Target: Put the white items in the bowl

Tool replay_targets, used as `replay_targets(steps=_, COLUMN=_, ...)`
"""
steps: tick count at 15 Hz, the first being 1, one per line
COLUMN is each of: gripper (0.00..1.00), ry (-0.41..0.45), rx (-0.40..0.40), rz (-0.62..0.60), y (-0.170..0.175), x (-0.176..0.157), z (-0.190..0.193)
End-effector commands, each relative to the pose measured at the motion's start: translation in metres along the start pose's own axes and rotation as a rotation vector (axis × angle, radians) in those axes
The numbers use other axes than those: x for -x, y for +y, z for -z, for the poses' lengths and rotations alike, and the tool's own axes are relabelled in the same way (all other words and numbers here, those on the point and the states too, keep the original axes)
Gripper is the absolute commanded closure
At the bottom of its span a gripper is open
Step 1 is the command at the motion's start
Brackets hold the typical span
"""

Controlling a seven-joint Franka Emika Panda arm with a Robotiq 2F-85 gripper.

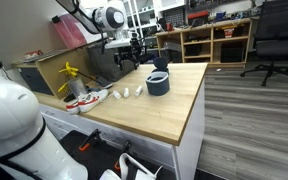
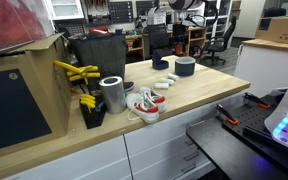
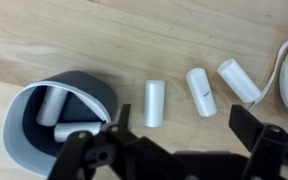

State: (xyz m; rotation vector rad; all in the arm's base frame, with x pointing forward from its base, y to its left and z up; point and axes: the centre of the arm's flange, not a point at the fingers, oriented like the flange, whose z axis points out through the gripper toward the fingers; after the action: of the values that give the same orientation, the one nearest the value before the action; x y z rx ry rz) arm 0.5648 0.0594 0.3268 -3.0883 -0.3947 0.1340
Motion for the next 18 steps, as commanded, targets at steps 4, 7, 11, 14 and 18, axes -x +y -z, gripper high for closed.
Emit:
replay_targets(steps=4, gripper=0.0, ry=0.002, rx=-0.019, rz=0.031, y=-0.058, x=-0.022, z=-0.094)
replay_targets(steps=7, gripper=0.0, ry=-0.036, rx=-0.004, rz=0.092, y=-0.074, x=-0.033, z=-0.119)
replay_targets(steps=11, gripper=0.0, ry=-0.079, rx=0.037, rz=0.148, y=-0.074, x=-0.038, z=-0.141)
replay_targets(steps=14, gripper=0.25, ry=-0.084, rx=0.057, rz=0.167, y=-0.069, x=-0.041, z=-0.149)
replay_targets(steps=18, gripper=0.51, ry=-0.084, rx=0.051, rz=0.173, y=-0.072, x=-0.042, z=-0.158)
